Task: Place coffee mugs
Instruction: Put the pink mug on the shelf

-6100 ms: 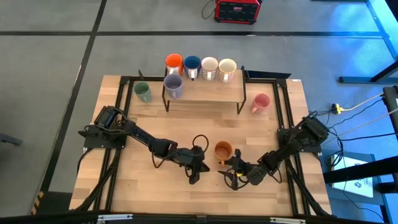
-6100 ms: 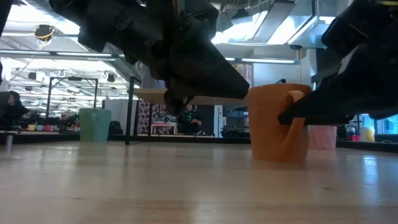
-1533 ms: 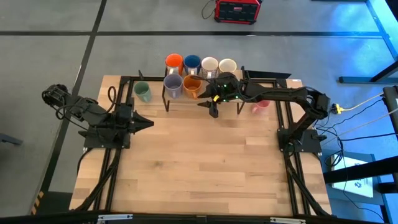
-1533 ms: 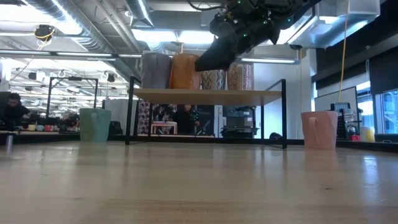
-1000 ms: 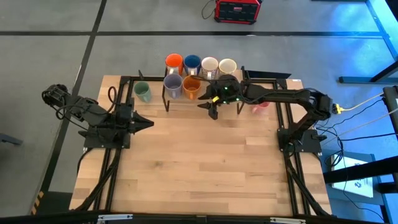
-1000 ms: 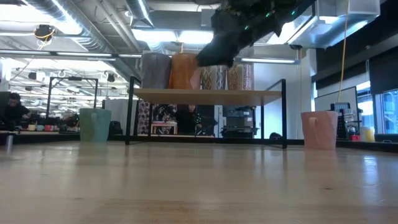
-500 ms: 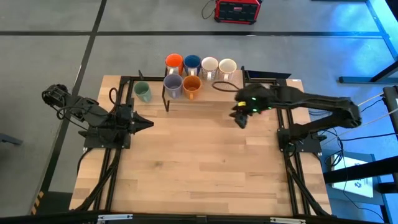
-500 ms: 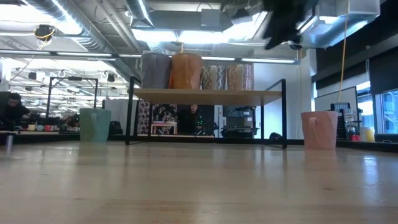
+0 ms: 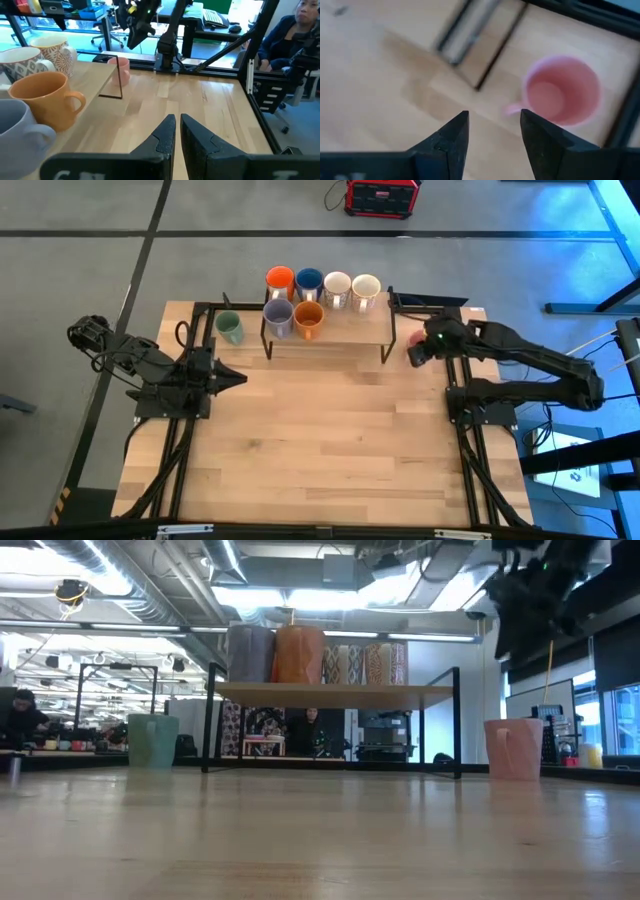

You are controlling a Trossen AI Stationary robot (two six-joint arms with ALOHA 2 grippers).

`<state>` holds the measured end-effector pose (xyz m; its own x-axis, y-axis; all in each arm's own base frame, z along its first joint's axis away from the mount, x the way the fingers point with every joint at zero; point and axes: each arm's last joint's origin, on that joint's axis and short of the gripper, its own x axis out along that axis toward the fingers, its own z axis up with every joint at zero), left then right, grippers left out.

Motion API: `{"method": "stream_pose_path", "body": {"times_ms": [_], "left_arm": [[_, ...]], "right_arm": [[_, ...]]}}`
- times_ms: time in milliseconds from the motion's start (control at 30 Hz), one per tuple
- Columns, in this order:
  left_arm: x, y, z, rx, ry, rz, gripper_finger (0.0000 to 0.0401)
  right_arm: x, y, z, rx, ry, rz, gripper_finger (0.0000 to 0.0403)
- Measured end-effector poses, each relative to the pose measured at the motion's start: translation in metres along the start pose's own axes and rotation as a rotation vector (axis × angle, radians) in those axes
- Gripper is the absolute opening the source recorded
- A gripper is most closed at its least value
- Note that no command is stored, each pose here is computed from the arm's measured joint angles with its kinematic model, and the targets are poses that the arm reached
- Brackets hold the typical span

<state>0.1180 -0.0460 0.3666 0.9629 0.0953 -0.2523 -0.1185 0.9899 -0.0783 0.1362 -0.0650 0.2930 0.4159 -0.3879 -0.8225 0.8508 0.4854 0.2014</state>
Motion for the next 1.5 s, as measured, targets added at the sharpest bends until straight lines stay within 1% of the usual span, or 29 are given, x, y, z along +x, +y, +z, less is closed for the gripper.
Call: {"method": "stream_pose_path", "body": {"times_ms": [100, 200, 300, 367, 500, 733, 900, 1033, 1133, 1233, 1333, 1500], "left_arm": [[0.000, 0.001, 0.000, 0.000, -0.005, 0.021, 0.0020], [0.000, 0.001, 0.000, 0.000, -0.010, 0.038, 0.0020], [0.000, 0.001, 0.000, 0.000, -0.011, 0.041, 0.0020], [0.000, 0.001, 0.000, -0.001, -0.011, 0.041, 0.0020], [0.000, 0.001, 0.000, -0.001, -0.011, 0.042, 0.0020], [0.000, 0.001, 0.000, -0.002, -0.011, 0.042, 0.0020], [0.000, 0.001, 0.000, -0.002, -0.011, 0.042, 0.0020], [0.000, 0.001, 0.000, -0.002, -0.011, 0.042, 0.0020], [0.000, 0.001, 0.000, -0.002, -0.011, 0.042, 0.0020], [0.000, 0.001, 0.000, -0.003, -0.011, 0.042, 0.0020], [0.000, 0.001, 0.000, -0.002, -0.011, 0.042, 0.0020], [0.000, 0.001, 0.000, -0.002, -0.011, 0.042, 0.0020]], "right_arm": [[0.013, -0.011, 0.006, 0.053, 0.002, -0.059, 0.0166], [0.028, -0.019, 0.014, 0.080, 0.024, -0.079, 0.0166], [0.043, -0.027, 0.020, 0.089, 0.076, -0.083, 0.0166], [0.054, -0.031, 0.023, 0.079, 0.123, -0.081, 0.0166], [0.074, -0.037, 0.027, 0.049, 0.199, -0.114, 0.0166], [0.098, -0.039, 0.034, 0.008, 0.250, -0.119, 0.0166], [0.105, -0.038, 0.035, -0.002, 0.264, -0.112, 0.0161], [0.105, -0.037, 0.036, -0.010, 0.262, -0.096, 0.0124], [0.108, -0.039, 0.032, -0.015, 0.294, -0.116, 0.0096], [0.106, -0.038, 0.034, -0.016, 0.279, -0.108, 0.0080], [0.106, -0.038, 0.034, -0.013, 0.278, -0.105, 0.0078], [0.106, -0.039, 0.032, -0.019, 0.298, -0.119, 0.0097]]}}
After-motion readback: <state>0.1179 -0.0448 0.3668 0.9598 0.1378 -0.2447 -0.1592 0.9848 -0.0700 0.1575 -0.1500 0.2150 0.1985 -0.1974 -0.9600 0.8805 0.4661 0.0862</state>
